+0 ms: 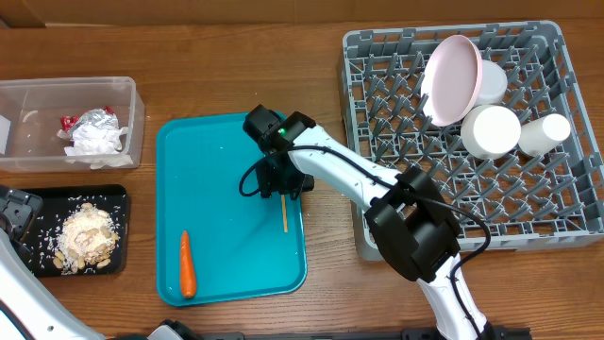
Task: Sort waste into correct bins and load items into the dishwasher rack
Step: 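Lower the right gripper and close it on the chopstick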
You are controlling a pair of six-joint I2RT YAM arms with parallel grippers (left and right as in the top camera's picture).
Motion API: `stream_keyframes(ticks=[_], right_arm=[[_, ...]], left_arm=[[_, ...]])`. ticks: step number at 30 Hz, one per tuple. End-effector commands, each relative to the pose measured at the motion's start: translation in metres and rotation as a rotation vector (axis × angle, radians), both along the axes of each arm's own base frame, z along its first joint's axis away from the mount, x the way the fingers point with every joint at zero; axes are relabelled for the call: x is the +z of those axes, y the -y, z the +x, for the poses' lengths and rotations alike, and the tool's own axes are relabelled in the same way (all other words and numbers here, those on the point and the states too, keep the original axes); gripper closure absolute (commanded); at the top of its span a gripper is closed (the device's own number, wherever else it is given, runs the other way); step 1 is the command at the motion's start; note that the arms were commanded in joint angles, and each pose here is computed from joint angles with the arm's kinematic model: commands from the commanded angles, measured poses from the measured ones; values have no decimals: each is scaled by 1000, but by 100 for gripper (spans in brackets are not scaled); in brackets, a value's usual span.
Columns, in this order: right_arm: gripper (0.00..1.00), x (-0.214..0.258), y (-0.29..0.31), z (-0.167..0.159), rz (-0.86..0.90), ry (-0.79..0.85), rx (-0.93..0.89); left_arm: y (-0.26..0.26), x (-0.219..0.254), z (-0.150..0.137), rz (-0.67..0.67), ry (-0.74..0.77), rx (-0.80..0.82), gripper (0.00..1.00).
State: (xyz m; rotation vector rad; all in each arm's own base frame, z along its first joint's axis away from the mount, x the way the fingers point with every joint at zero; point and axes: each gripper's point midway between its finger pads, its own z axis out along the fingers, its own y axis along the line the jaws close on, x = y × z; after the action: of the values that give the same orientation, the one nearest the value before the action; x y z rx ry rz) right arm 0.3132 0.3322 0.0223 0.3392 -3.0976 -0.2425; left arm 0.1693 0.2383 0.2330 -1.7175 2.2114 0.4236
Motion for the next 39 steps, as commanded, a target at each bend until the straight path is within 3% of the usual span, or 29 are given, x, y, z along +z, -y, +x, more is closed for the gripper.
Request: stream_keyframes(ticks=[1,20,39], right_arm=[[38,27,-1,15,18,82,-17],[50,12,-8,11,-17,115,-22],[51,-7,-7,4,-32,117,-16]], left_arm=[[-2,6,3,9,19,9,0],[-2,6,3,9,19,9,0],[-2,6,3,9,19,9,0]])
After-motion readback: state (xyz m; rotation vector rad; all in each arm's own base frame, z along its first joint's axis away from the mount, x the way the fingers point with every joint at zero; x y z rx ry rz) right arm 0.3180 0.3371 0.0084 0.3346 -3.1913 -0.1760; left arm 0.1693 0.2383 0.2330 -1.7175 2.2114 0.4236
